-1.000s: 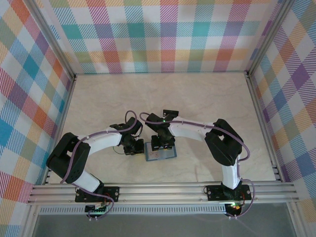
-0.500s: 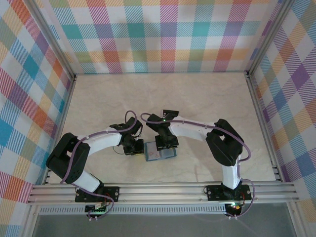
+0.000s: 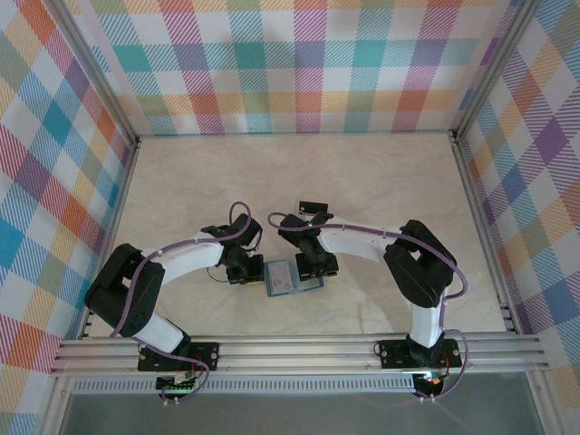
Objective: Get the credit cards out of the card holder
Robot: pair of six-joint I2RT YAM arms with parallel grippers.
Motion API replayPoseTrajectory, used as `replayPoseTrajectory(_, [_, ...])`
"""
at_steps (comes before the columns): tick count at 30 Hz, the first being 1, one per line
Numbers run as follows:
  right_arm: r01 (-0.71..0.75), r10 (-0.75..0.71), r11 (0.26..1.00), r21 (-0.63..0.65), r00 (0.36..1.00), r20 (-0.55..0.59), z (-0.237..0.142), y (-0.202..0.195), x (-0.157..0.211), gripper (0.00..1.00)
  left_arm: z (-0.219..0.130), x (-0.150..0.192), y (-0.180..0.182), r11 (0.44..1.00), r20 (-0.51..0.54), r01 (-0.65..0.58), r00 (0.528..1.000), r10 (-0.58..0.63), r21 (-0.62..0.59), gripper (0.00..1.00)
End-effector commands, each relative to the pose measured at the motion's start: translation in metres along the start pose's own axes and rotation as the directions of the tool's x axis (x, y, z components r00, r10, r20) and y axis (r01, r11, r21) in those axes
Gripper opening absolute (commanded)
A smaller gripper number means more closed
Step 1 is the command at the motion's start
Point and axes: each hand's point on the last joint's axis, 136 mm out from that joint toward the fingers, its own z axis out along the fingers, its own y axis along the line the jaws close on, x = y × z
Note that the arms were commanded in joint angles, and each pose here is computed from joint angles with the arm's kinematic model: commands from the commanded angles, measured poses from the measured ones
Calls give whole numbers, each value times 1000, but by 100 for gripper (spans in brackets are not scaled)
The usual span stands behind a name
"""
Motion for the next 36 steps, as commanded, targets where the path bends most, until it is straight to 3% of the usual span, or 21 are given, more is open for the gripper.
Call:
replayPoseTrajectory(1, [1, 0, 999, 53, 1000, -14, 7, -12, 5, 51, -15, -4, -15, 999, 20, -41, 999, 40, 19, 13])
replayPoseTrajectory(9, [-8, 7, 999, 32, 1000, 17, -8, -14, 5, 37, -15, -8, -43, 995, 30, -66, 997, 64, 74, 12])
replayPoseTrajectory(21, [-12, 19, 990, -141, 999, 45, -38, 11, 4, 41, 5, -3, -43, 996, -1, -53, 999, 53, 75, 11])
replayPoseTrajectory(28, [2, 21, 957, -289, 997, 76, -59, 35, -1, 29, 7, 0, -37, 997, 2, -49, 999, 49, 59, 11])
replayPoseTrajectory(36, [7, 1, 945, -327, 1000, 25, -43, 51, -3, 30, 8, 0, -37, 997, 0, -48, 999, 48, 60, 11])
